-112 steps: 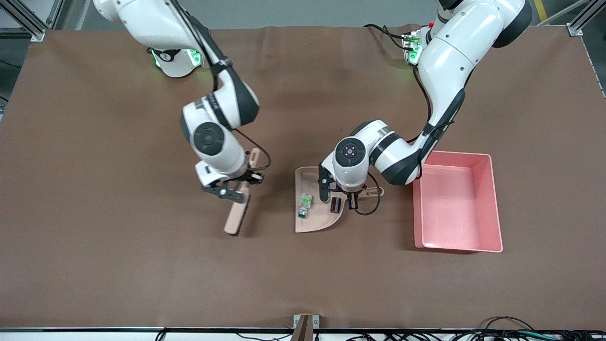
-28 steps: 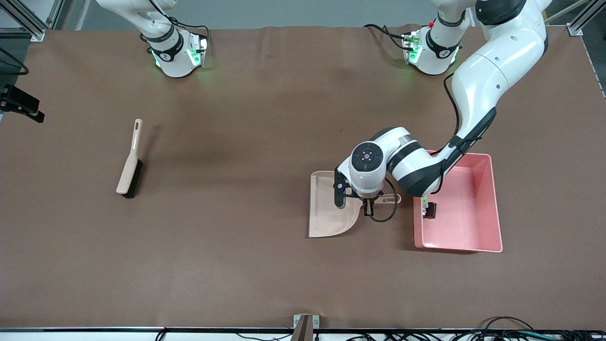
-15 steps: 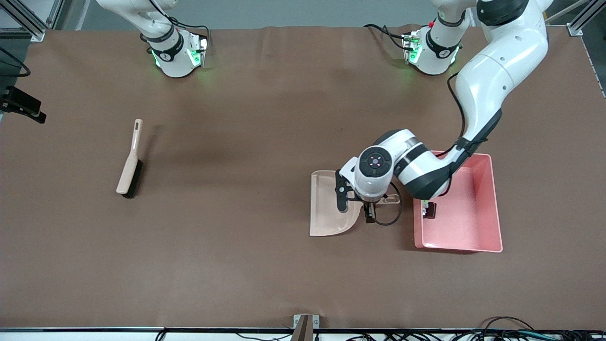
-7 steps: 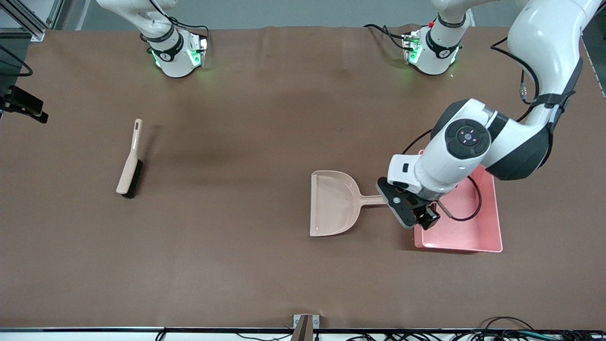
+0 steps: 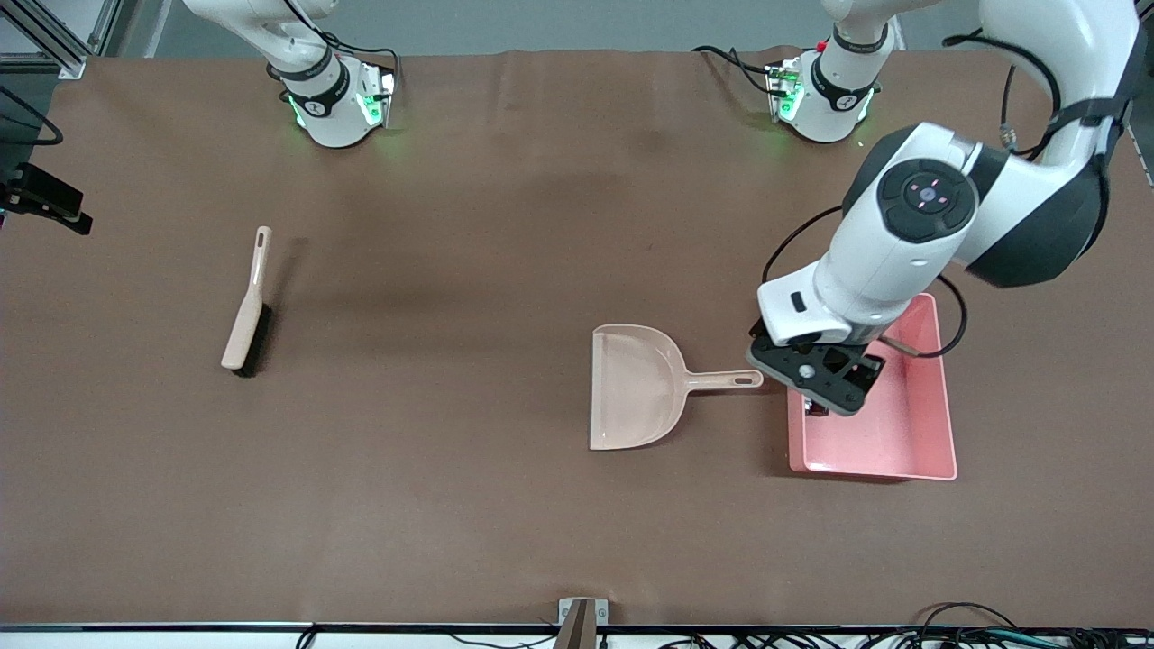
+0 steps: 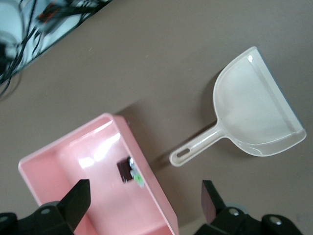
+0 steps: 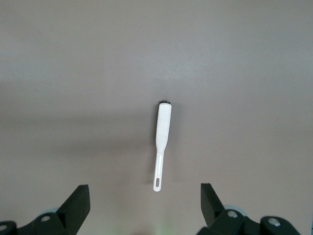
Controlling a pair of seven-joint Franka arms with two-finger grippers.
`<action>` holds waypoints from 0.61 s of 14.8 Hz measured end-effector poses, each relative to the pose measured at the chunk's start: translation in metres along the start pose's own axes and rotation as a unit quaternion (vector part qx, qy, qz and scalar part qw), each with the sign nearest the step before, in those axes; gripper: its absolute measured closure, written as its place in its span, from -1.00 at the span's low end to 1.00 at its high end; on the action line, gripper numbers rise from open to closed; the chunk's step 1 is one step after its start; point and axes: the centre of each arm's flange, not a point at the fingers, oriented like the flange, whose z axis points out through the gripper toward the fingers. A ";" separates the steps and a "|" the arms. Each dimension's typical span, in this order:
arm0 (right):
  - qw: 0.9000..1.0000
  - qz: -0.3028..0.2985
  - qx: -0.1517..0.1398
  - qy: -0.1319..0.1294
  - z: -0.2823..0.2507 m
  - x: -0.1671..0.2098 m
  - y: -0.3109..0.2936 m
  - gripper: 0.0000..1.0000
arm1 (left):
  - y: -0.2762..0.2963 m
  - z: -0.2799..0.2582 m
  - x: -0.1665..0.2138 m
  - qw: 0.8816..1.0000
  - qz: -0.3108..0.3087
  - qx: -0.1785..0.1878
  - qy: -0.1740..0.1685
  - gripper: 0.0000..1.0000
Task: Clean e-waste and dump in bin
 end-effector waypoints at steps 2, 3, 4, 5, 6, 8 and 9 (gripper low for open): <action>1.000 0.000 0.000 0.000 0.000 0.000 0.000 -1.00 | -0.021 -0.032 -0.014 0.999 -0.050 0.006 0.004 -1.00; 1.000 0.000 0.000 0.000 0.000 0.000 0.000 -1.00 | -0.036 -0.049 -0.024 0.997 -0.075 0.008 0.008 -1.00; 1.000 0.000 0.000 0.000 0.000 0.000 0.000 -1.00 | -0.052 -0.064 -0.035 0.995 -0.101 0.004 0.008 -1.00; 1.000 0.000 0.000 0.001 0.000 0.000 -0.001 -1.00 | -0.067 -0.076 -0.048 0.992 -0.125 -0.002 0.005 -1.00; 1.000 0.000 0.000 0.001 0.000 0.000 -0.001 -1.00 | -0.080 -0.086 -0.060 0.989 -0.145 -0.008 -0.001 -1.00; 1.000 -0.001 0.000 0.001 0.000 0.000 -0.001 -1.00 | -0.098 -0.099 -0.081 0.985 -0.172 -0.004 -0.012 -1.00; 1.000 -0.001 0.000 0.001 0.000 0.000 -0.001 -1.00 | -0.104 -0.103 -0.092 0.983 -0.183 -0.001 -0.018 -1.00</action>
